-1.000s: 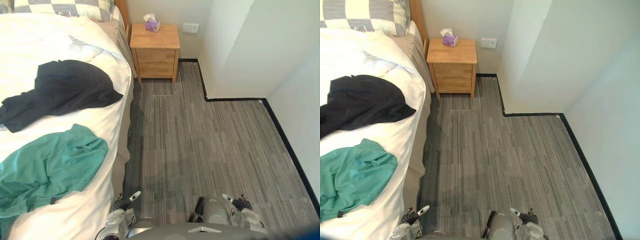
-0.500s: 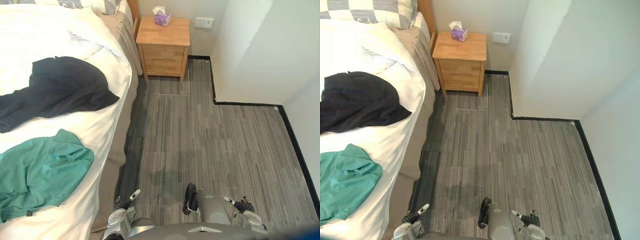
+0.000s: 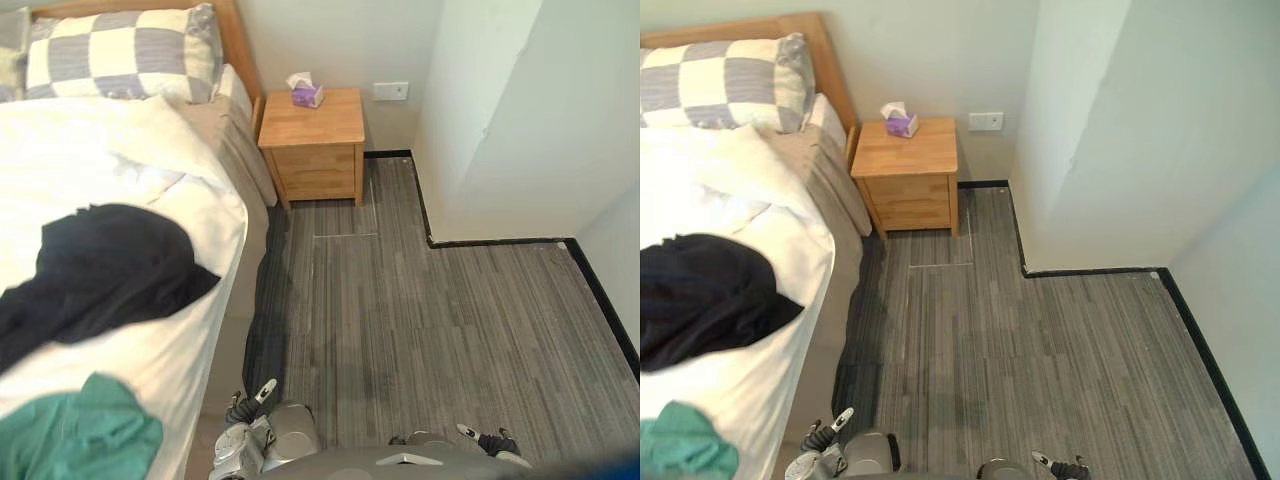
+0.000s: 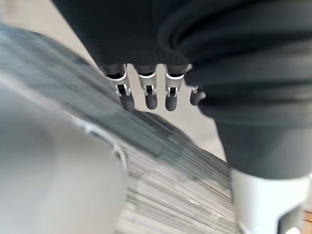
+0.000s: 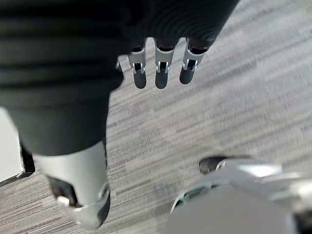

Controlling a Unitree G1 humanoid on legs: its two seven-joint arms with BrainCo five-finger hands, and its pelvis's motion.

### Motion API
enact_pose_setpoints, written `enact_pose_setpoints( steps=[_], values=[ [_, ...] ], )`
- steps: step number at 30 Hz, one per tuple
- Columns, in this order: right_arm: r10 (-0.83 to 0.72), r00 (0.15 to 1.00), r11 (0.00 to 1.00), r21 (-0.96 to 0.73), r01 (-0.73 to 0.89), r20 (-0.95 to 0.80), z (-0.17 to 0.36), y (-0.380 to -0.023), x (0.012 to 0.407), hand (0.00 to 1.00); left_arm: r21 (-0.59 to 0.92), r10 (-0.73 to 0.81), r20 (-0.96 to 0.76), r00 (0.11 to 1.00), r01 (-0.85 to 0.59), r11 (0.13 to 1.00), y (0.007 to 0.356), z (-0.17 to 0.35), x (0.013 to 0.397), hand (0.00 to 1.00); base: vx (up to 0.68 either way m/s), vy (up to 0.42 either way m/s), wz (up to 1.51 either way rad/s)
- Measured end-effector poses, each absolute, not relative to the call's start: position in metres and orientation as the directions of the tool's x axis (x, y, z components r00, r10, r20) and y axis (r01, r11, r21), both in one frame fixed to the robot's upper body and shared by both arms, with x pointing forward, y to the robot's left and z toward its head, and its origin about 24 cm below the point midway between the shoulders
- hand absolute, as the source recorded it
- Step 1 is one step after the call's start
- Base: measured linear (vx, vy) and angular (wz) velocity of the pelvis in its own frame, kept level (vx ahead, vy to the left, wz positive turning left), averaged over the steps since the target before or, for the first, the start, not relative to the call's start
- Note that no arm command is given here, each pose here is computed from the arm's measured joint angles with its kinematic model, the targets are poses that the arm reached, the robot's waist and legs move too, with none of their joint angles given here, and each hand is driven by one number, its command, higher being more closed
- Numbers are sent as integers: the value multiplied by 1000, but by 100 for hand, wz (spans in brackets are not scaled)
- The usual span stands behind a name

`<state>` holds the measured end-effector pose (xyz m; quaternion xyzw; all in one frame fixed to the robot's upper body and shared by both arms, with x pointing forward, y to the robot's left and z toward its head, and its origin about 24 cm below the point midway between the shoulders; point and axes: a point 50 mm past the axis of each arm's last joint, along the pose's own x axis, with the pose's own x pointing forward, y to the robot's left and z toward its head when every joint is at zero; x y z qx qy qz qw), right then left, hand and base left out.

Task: Tidy the bed and pick cloth on bed and put in laundry

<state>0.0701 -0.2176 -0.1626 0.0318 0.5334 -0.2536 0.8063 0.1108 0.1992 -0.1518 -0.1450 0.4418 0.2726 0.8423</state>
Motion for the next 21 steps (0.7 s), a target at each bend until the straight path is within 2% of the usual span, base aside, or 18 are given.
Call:
enact_pose_setpoints(
  steps=[2,5,13,17,21],
  values=[
    [-375,282,864,-223,451,-883,-164,-216,64,0,2,330,-818,471,-571,821,201,-151,112,0,433,308,-15],
    [-349,309,880,-196,432,-885,-164,-205,71,0,22,337,-808,484,-547,837,208,-149,115,0,413,208,-6],
    [-345,318,891,-202,406,-883,-164,-206,72,0,55,341,-837,429,-554,831,213,-154,97,0,311,123,-19],
    [-339,294,889,-202,410,-894,-165,-205,64,0,86,336,-857,391,-534,841,217,-157,87,0,308,3,46],
    [-367,344,893,-224,390,-864,-159,-220,78,0,77,317,-859,402,-511,856,210,-158,89,0,298,-147,52]
  ],
)
